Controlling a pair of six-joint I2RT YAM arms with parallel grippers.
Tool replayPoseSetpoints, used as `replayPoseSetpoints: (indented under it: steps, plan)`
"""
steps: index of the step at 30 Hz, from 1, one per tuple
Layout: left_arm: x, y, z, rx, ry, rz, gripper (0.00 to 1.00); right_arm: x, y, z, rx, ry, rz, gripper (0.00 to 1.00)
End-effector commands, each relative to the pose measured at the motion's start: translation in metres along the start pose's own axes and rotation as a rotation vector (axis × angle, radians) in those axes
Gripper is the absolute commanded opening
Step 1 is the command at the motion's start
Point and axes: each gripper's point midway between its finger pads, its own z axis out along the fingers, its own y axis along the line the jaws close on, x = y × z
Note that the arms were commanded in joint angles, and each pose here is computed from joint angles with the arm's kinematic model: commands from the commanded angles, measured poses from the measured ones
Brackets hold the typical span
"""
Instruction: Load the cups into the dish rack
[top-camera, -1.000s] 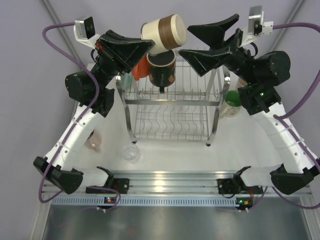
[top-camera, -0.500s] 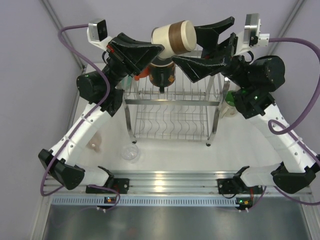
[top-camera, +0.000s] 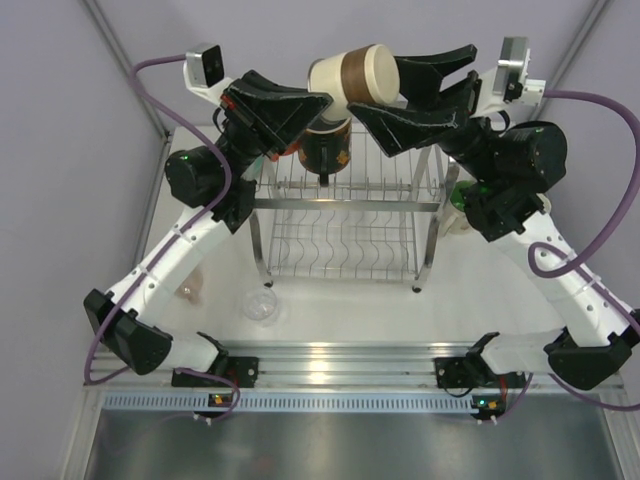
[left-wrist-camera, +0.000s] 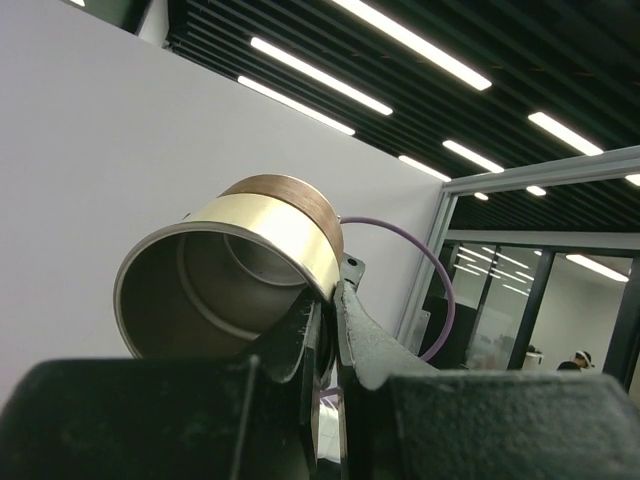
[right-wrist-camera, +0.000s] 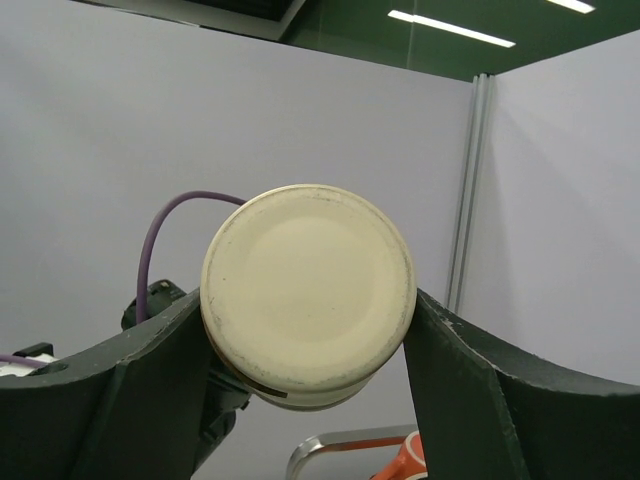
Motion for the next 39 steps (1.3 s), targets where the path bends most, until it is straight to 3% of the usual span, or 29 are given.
replayPoseSetpoints:
  steps: [1,2,3,5,13,14,16,17,18,23,28,32,39]
  plan:
    - [0.003,-0.006,-0.001,0.036,-0.003,0.004,0.06,-0.048,0.023,-0.002,-0.039,-0.135,-0.049,0.30]
    - [0.002,-0.005,-0.002,0.033,-0.007,0.004,0.10,-0.049,0.023,-0.003,-0.039,-0.136,-0.050,0.27]
    - [0.002,-0.004,-0.002,0.027,-0.015,0.003,0.26,-0.047,0.024,-0.004,-0.037,-0.133,-0.047,0.18]
    - [0.001,-0.005,-0.003,0.023,-0.019,0.003,0.41,-0.052,0.021,-0.008,-0.007,-0.144,-0.046,0.00]
    - [0.000,0.000,-0.003,-0.029,-0.017,0.027,0.72,-0.056,0.008,-0.020,0.108,-0.096,-0.089,0.00]
    - [-0.001,-0.003,-0.003,-0.036,-0.015,0.041,0.85,-0.045,0.002,-0.022,0.149,-0.023,-0.070,0.00]
    - [-0.001,0.005,-0.003,-0.093,-0.007,0.064,0.93,-0.054,-0.011,-0.025,0.232,0.009,-0.099,0.00]
    - [-0.003,0.005,-0.003,-0.110,-0.012,0.076,0.98,-0.033,-0.027,-0.034,0.328,0.116,-0.073,0.00]
    - [-0.002,0.012,-0.005,-0.179,0.006,0.070,0.98,-0.049,-0.031,-0.034,0.370,0.117,-0.091,0.00]
    - [-0.013,0.032,-0.019,-0.407,0.017,0.209,0.98,-0.009,-0.079,-0.070,0.653,0.396,-0.122,0.00]
    - [-0.024,0.052,-0.038,-0.616,0.032,0.301,0.98,0.023,-0.096,-0.090,0.730,0.562,-0.147,0.00]
    - [-0.028,0.071,-0.074,-0.848,0.115,0.405,0.98,0.057,-0.117,-0.102,0.820,0.650,-0.145,0.00]
    - [-0.060,0.052,-0.128,-1.081,0.053,0.594,0.98,0.111,-0.131,-0.117,0.863,0.781,-0.117,0.00]
